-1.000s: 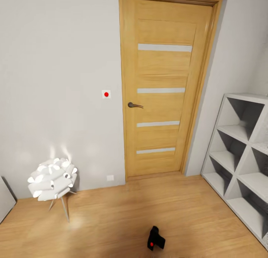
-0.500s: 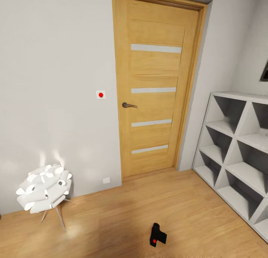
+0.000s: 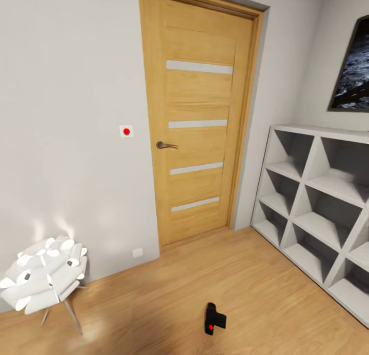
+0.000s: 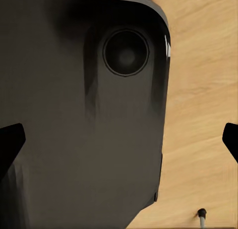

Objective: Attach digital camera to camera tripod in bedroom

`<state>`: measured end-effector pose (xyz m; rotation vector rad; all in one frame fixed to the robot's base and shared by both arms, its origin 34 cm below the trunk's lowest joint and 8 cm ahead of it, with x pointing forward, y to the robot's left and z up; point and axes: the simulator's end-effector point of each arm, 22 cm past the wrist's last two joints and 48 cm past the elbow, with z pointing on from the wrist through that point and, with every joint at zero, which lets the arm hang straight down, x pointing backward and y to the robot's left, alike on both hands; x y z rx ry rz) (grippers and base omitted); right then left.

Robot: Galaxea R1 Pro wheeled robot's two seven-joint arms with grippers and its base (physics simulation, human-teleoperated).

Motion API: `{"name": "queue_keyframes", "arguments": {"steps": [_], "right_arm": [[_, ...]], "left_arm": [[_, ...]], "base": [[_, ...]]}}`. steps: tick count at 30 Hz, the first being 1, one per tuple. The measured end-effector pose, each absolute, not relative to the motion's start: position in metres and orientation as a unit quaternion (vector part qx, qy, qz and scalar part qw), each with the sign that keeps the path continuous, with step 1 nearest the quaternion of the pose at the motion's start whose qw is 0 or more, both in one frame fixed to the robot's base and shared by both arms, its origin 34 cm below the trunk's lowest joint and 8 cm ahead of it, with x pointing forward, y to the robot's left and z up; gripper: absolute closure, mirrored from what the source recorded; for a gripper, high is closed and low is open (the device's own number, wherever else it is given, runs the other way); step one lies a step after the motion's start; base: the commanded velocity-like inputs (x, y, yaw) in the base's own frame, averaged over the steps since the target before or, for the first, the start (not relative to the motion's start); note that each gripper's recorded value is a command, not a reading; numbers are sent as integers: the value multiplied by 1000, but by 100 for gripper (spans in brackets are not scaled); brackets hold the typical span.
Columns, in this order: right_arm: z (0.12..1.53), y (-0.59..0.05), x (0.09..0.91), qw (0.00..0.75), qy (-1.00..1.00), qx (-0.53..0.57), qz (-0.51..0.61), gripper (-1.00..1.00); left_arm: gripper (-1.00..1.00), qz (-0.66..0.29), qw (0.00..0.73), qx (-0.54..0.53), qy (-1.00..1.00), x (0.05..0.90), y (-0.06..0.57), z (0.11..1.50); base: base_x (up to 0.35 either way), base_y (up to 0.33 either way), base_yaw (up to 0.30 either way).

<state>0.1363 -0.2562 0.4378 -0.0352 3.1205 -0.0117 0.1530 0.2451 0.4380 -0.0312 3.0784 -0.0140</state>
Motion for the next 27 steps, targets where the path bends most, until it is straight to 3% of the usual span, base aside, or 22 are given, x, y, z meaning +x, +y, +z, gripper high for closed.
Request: {"name": "queue_keyframes", "arguments": {"steps": [27], "right_arm": [[438, -256, 136, 10, 1000, -11, -3, -100]], "left_arm": [[-100, -4, 31, -10, 999, 153, 246, 438]], "base": [[0, 3, -246]]}}
